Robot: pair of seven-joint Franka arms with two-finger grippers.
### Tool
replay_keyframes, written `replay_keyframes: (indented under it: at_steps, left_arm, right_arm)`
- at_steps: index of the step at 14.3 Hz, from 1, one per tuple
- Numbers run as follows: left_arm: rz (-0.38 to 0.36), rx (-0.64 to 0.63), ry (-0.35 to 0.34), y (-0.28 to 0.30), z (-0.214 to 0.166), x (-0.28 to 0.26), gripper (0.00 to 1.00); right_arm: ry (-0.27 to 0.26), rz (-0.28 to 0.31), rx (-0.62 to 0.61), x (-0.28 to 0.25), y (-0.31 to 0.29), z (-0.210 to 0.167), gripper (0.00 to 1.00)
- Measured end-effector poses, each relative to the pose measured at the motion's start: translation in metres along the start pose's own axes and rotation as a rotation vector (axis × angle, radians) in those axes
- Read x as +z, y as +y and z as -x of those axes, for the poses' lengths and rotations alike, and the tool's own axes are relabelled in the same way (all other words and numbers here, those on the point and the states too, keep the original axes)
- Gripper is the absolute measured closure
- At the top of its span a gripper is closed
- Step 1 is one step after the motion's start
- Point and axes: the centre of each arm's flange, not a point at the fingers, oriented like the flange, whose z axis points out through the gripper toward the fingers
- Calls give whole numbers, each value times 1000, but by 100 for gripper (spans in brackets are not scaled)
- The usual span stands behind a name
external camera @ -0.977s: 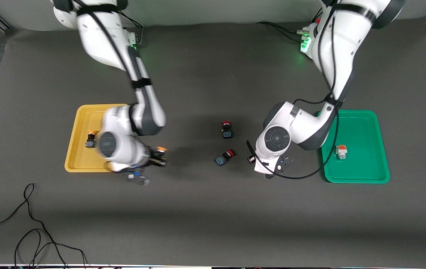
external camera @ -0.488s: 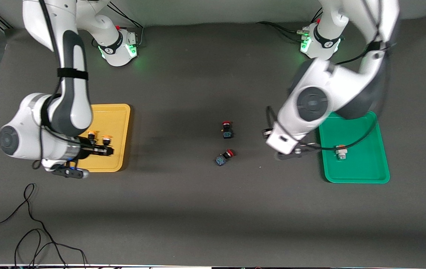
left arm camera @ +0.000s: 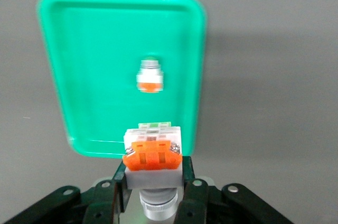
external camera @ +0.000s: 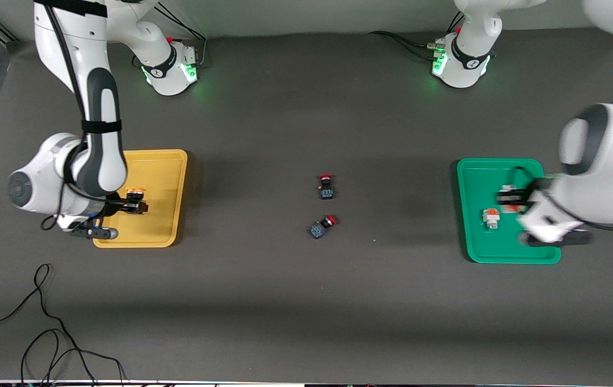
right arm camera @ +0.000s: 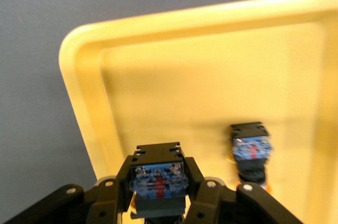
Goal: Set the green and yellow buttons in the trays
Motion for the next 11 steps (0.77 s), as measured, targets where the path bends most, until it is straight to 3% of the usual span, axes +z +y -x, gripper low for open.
replay_keyframes:
  at_steps: [2, 5, 8, 11]
  left_arm:
    - [-19, 29, 28, -53, -7, 26, 59]
    - [-21, 68, 102, -95, -17, 99, 59]
    - [-17, 100, 177, -93, -19, 191, 59]
    - [1, 103, 189, -95, -16, 246, 59]
  right_arm:
    - [2, 13, -21, 14, -15, 0, 52]
    - [12, 3, -48, 4, -31, -5, 25]
    - [-7, -42, -69, -43, -38, -17, 0]
    - [-5, -45, -113, -122, -41, -27, 0]
